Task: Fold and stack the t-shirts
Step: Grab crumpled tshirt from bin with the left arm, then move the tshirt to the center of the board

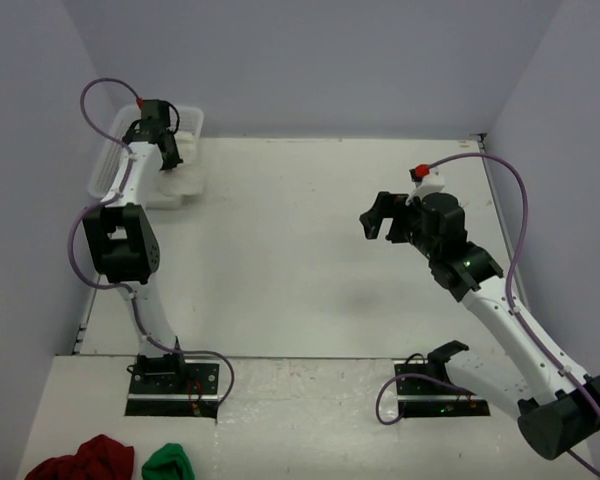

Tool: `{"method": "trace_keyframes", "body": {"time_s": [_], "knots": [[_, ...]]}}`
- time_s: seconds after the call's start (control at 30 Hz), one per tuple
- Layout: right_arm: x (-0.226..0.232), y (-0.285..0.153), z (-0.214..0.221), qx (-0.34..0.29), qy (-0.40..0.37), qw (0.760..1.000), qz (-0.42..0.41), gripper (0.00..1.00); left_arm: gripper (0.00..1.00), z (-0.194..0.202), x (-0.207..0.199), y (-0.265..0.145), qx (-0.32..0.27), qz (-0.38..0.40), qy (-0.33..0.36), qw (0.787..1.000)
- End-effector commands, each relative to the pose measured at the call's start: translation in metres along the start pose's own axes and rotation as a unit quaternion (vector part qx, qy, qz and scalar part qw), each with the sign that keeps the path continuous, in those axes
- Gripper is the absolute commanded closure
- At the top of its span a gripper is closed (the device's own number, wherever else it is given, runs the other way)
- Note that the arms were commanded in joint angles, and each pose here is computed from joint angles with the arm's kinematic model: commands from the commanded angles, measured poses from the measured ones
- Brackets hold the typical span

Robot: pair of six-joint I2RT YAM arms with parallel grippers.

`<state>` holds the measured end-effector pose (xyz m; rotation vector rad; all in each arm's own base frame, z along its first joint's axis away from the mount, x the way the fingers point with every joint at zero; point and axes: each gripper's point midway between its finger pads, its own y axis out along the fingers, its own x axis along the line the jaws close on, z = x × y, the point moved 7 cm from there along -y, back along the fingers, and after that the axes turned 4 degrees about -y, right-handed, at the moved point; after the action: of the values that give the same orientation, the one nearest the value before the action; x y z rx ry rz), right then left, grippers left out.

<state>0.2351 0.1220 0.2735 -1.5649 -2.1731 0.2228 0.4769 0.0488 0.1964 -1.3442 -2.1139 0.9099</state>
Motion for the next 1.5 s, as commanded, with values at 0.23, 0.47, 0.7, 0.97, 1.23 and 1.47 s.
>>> {"method": "trace_keyframes", "body": {"time_s": [0.23, 0.47, 0.7, 0.97, 1.23, 1.47], "knots": [[0.001, 0.009, -0.002, 0.005, 0.006, 1.000, 0.010, 0.01, 1.00, -0.083, 0.008, -0.162, -0.238, 0.134, -0.046, 0.961], [-0.001, 0.005, -0.005, -0.002, 0.003, 1.000, 0.019, 0.01, 1.00, -0.096, 0.006, -0.234, -0.316, 0.226, -0.046, 0.920], [-0.012, 0.002, -0.009, -0.015, 0.012, 0.997, 0.075, 0.01, 1.00, -0.095, 0.001, -0.299, -0.363, 0.332, -0.030, 0.870], [-0.024, 0.003, -0.016, -0.032, 0.017, 0.990, 0.140, 0.01, 1.00, -0.077, 0.006, -0.391, -0.408, 0.444, 0.003, 0.797], [-0.023, 0.006, -0.010, -0.023, 0.019, 0.991, 0.133, 0.01, 1.00, -0.050, 0.024, -0.488, -0.501, 0.523, 0.037, 0.689], [-0.031, 0.001, -0.017, -0.038, 0.019, 0.984, 0.174, 0.01, 1.00, -0.029, 0.023, -0.529, -0.496, 0.602, 0.075, 0.622]]}}
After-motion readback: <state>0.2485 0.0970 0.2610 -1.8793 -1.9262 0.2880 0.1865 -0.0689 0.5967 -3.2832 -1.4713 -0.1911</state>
